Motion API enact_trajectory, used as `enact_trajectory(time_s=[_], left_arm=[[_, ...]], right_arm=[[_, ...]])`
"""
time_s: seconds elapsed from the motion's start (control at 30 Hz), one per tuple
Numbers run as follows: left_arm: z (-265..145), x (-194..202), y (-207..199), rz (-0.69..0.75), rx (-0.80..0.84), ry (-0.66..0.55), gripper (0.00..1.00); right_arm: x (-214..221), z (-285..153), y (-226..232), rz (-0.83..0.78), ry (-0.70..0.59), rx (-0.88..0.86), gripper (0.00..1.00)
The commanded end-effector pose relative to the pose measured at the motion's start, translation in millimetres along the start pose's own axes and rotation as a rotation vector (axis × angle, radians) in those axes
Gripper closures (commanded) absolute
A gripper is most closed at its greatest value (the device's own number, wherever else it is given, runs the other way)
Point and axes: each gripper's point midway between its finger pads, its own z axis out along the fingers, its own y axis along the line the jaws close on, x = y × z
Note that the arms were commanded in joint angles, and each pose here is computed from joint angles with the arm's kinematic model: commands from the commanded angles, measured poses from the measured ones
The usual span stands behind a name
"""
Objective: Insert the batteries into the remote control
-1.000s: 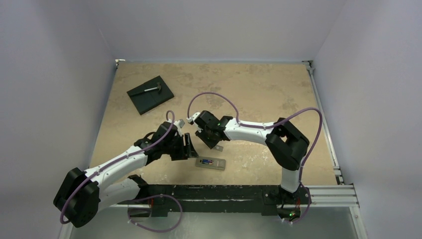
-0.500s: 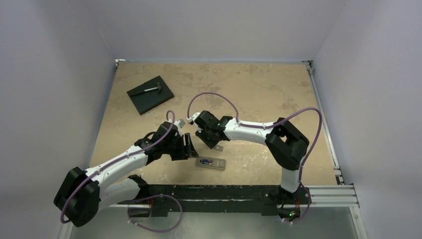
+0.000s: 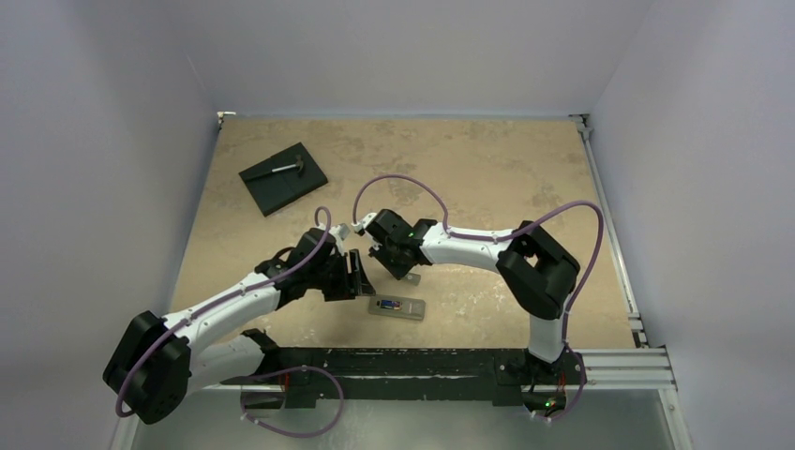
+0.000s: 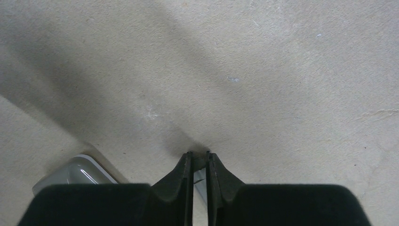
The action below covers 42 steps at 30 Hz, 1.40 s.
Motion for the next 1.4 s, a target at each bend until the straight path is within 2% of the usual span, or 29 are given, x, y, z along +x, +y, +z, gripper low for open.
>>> enact_trajectory(time_s=[0.0, 0.13, 0.63, 1.0, 1.17, 1.37], left_arm=[[-3, -13, -19, 0.014, 0.053, -0.03, 0.42], [-3, -15, -21, 0.015, 0.056, -0.034, 0.42], [-10, -15, -31, 0.031, 0.103, -0.038, 0.42], [-27, -16, -70, 0.042, 0.296, -0.029, 0.42], [-38, -20, -91, 0.005, 0.415, -0.06, 0.42], [-50, -36, -110, -0.051, 0.518, -0.151, 0.43]], right_arm=[[-3, 0, -2, -0.004, -0.007, 0.006, 0.89], [-10, -9, -4, 0.008, -0.029, 0.014, 0.93], [-49, -74, 6, 0.165, -0.201, -0.072, 0.94], [-73, -129, 14, 0.4, -0.388, -0.201, 0.91], [-78, -135, 20, 0.543, -0.454, -0.262, 0.91], [-80, -130, 13, 0.647, -0.478, -0.232, 0.91]])
